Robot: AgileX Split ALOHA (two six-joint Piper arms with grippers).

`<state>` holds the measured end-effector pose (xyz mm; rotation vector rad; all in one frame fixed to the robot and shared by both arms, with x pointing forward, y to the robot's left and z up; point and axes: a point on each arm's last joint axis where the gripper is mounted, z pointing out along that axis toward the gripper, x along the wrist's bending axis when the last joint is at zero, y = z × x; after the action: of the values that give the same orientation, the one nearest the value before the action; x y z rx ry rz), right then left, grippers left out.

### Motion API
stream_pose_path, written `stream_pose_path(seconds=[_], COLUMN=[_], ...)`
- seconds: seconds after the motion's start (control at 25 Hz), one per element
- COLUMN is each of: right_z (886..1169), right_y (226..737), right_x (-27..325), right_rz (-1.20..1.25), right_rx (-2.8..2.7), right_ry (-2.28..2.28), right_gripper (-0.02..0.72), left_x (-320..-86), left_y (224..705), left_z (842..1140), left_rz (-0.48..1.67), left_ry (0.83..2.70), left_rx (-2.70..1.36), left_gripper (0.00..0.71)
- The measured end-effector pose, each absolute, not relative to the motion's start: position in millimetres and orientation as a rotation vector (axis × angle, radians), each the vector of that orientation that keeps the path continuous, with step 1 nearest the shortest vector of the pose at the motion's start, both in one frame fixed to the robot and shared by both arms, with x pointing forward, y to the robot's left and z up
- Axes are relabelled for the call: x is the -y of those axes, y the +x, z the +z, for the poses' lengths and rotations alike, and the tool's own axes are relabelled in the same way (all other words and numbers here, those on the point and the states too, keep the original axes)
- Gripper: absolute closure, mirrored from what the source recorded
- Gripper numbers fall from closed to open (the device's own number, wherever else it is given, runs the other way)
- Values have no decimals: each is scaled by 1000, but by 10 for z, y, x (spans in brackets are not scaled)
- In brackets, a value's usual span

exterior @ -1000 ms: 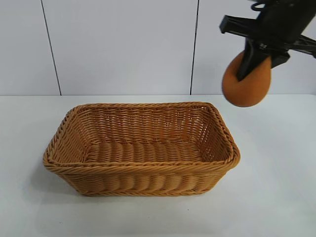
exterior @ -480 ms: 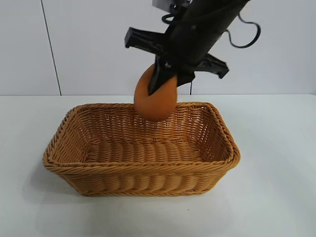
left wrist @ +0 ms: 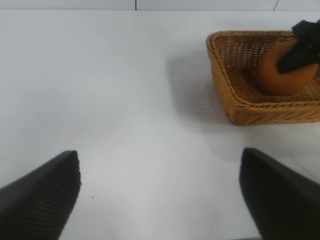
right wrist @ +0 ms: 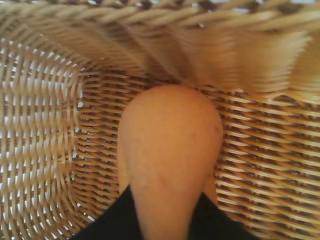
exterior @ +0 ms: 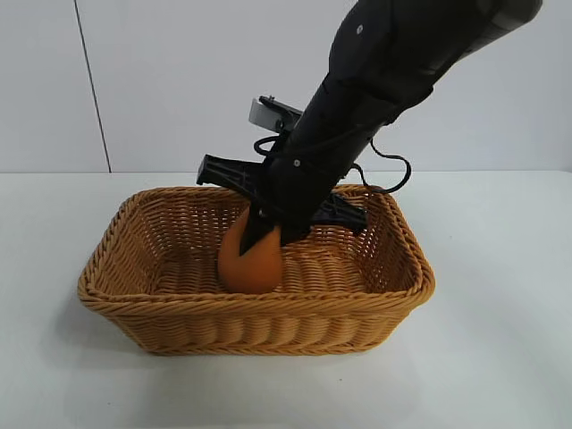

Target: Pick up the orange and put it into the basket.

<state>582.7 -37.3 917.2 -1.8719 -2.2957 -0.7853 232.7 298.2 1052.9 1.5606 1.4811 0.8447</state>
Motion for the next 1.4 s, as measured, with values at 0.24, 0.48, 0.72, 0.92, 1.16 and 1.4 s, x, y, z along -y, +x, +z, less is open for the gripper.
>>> stream_pose_path(seconds=[0.24,0.48,0.72,0.92,1.16,1.4], right_z=[9324,9707,10231,10410,10421,10421], right_y=[5895,5968,6115,6380,6687,6883], right_x=[321,261,442,892,1628,2600], right_rz=[-802,-700,-529,-412,-367,-326], right_rx=[2341,2451,2603,2694,2577,2378], right_ry=[-1823,-1692,-1653,-1863,-2097,-2363], right_gripper=[100,29,29,29,29,29], left_x=[-2982,-2982,-2982,-2982,-2982,-2982], left_y=[2327,2327,2327,2327,2327,2327], left_z=[10529,10529,10529,10529,10529,10529], left_rz=[845,845,845,845,845,845], left_ry=[1561,1561,1561,1561,1561,1561], left_rx=[-1481,-1481,-1481,-1481,-1481,-1481], left_gripper=[95,95,95,95,95,95])
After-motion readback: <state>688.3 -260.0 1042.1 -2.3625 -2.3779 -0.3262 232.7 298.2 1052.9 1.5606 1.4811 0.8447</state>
